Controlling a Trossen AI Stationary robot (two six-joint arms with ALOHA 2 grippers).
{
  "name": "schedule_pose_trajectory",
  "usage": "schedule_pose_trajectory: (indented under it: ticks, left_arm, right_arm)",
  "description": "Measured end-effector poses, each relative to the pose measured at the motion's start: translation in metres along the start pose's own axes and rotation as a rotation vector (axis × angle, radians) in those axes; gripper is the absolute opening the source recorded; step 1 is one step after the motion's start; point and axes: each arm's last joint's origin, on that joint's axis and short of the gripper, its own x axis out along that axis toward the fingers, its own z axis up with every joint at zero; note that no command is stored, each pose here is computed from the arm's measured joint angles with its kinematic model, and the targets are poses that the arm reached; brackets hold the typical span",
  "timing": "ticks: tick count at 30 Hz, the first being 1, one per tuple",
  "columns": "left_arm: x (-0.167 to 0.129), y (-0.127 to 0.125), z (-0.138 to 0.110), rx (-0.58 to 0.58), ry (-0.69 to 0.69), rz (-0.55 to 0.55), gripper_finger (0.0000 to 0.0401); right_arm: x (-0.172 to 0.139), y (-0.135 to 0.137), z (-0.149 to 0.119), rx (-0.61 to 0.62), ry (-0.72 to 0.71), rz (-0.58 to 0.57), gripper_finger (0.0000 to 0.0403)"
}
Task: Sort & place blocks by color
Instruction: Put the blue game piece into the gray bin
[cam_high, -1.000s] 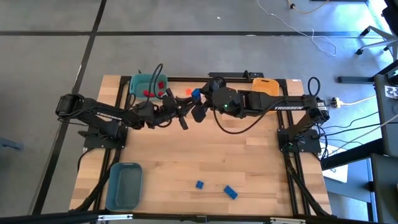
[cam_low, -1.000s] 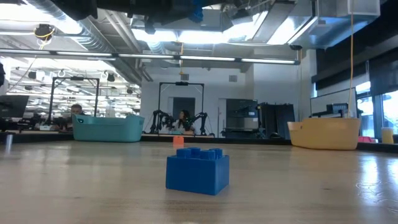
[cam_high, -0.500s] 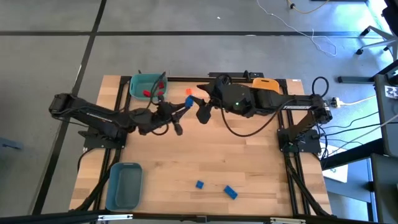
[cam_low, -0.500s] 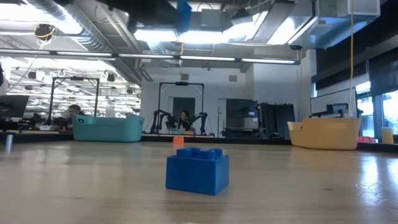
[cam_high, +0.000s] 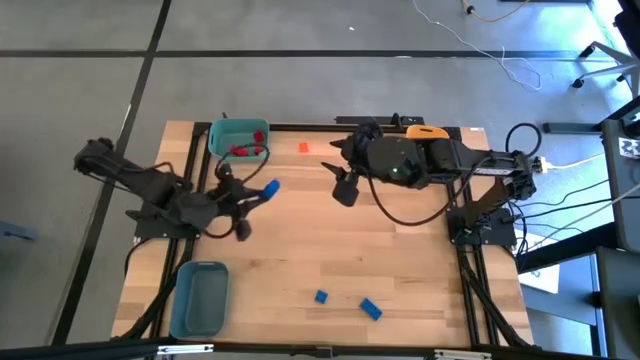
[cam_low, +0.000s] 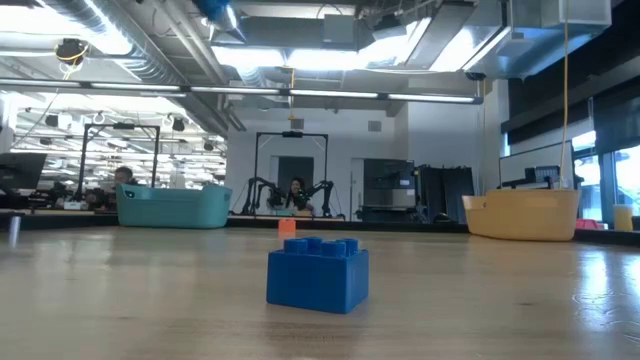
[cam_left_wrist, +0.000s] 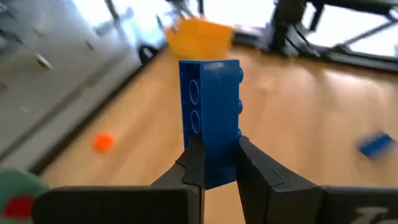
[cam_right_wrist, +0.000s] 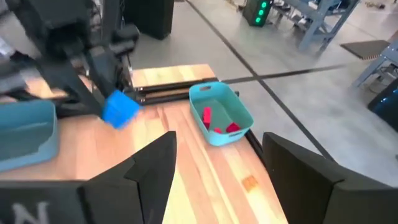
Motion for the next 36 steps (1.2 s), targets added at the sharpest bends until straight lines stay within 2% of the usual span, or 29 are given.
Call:
schedule_pose_trajectory:
  ticks: [5, 8, 13, 19, 22, 26, 31, 36]
  left_arm:
    - [-0.025, -0.004, 0.009, -0.037, 0.27, -0.138, 0.0047]
    - [-0.035, -0.006, 0.008, -0.074, 0.473, -0.182, 0.0047]
    - [-0.045, -0.017, -0.008, -0.14, 0.827, -0.243, 0.0047]
    - [-0.049, -0.045, -0.033, -0.152, 1.114, -0.29, 0.0047]
    - [-0.051, -0.058, -0.046, -0.131, 1.192, -0.271, 0.0047]
    - [-0.05, -0.078, -0.067, -0.116, 1.231, -0.234, 0.0047]
    - [-0.049, -0.1, -0.105, -0.114, 1.282, -0.21, 0.0047]
    - [-0.045, -0.111, -0.139, -0.106, 1.319, -0.168, 0.0047]
  right_arm:
    - [0.002, 0.002, -0.006, -0.022, 0.048, 0.049, 0.0239]
    - [0.002, 0.002, -0.007, -0.028, 0.06, 0.054, 0.0239]
    - [0.002, 0.003, -0.007, -0.029, 0.061, 0.069, 0.0239]
    - [0.002, 0.003, -0.007, -0.03, 0.061, 0.069, 0.0239]
    - [0.002, 0.003, -0.007, -0.029, 0.059, 0.069, 0.0239]
    - [0.002, 0.003, -0.007, -0.029, 0.06, 0.071, 0.0239]
    - [0.002, 0.003, -0.007, -0.029, 0.06, 0.071, 0.0239]
    - [0.002, 0.003, -0.007, -0.027, 0.06, 0.072, 0.0239]
